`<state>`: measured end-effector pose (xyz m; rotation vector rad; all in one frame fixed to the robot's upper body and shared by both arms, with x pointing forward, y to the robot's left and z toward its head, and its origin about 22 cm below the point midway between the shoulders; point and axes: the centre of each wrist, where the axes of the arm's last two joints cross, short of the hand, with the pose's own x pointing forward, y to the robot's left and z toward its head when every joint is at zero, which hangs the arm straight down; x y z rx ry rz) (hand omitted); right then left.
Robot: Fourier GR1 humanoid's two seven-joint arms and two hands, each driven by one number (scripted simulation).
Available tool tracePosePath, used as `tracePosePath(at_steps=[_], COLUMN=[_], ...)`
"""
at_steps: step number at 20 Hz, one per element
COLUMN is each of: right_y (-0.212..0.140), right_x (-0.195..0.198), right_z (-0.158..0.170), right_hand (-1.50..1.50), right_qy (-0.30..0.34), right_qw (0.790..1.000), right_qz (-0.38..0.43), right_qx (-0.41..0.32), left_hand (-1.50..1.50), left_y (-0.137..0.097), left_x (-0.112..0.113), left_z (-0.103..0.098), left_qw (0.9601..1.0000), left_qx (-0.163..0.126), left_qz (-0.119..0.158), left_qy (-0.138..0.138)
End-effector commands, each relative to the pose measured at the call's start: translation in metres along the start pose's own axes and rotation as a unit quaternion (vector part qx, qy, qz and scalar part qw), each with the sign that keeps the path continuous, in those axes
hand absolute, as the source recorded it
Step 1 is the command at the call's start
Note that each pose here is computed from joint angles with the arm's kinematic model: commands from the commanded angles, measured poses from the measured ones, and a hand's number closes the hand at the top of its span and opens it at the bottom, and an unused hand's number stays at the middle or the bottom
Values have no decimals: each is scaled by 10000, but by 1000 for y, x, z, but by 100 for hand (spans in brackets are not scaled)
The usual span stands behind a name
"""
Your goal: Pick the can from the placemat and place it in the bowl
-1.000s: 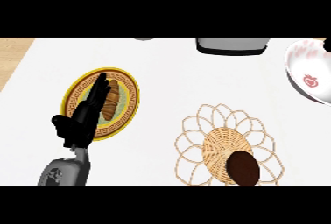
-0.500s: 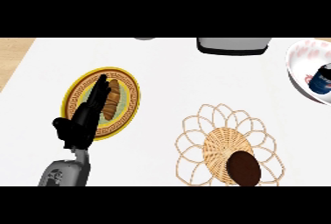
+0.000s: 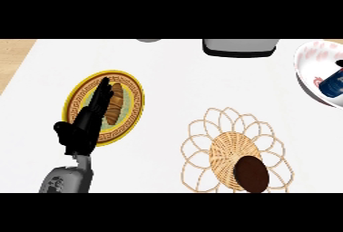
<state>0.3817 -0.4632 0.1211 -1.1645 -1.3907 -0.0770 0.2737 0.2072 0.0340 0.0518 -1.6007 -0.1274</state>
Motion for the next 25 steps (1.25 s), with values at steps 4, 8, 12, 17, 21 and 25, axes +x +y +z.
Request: tracePosePath(at_steps=[4,8,12,17,21,25], right_y=[-21,-48,-50,-59,-69,-80], right_x=[6,-9,-33,-58,-58,-68], right_z=[-9,-12,2,20,27,52], right_hand=[-150,-150,-150,-150,-150,-150], right_qy=[135,306,296,98,29,46], right_qw=[9957,9905,9867,9788,9823,9823], right_qz=[-850,-1313,-1594,-2036,-1831,-1836], right_qx=[-349,-263,-85,179,400,372], left_hand=[0,0,0,0,0,0], left_y=[15,10,26,7,4,16], left_x=[-25,-6,-8,-21,9,-16], left_z=[2,-1,7,2,0,3], left_qw=[10000,10000,9998,9998,9999,9999], left_qx=[61,62,171,190,142,90], left_qz=[-51,-49,-71,58,8,78], left_qy=[43,54,38,59,42,121])
